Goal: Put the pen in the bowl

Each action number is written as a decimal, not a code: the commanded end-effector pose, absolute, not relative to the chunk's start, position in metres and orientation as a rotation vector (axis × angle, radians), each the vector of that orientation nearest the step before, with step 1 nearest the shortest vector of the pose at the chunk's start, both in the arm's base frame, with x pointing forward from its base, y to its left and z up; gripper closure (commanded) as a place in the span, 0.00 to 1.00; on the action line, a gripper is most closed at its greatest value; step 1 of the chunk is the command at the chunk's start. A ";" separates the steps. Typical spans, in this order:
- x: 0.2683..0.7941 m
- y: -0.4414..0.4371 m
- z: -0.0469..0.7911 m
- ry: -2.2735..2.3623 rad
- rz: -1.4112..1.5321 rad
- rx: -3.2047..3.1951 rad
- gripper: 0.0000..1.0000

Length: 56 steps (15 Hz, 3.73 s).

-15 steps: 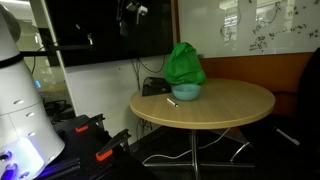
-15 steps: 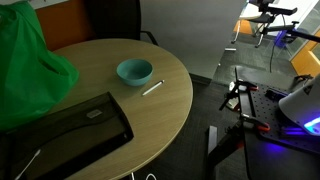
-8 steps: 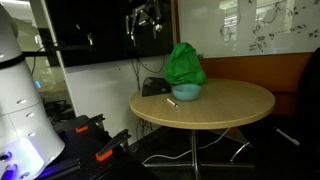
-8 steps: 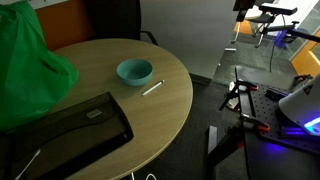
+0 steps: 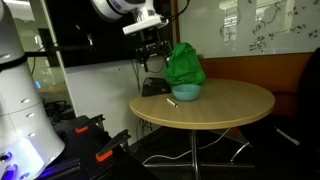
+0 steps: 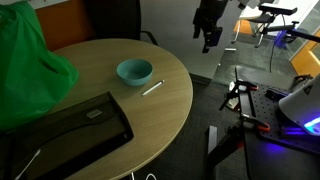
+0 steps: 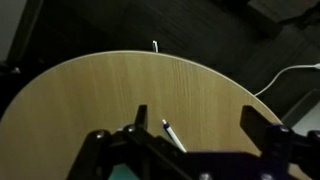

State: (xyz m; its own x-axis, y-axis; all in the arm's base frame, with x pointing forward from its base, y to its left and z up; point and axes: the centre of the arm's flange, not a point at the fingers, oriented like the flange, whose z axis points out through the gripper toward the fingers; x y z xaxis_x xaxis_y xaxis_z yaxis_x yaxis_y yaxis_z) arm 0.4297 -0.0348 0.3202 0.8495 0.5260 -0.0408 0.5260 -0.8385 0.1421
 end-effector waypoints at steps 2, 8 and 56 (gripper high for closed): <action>0.474 -0.016 0.287 1.172 -0.054 2.711 0.00; 0.474 -0.010 0.280 1.185 -0.105 2.717 0.00; 0.578 0.021 0.203 1.652 -0.002 2.610 0.96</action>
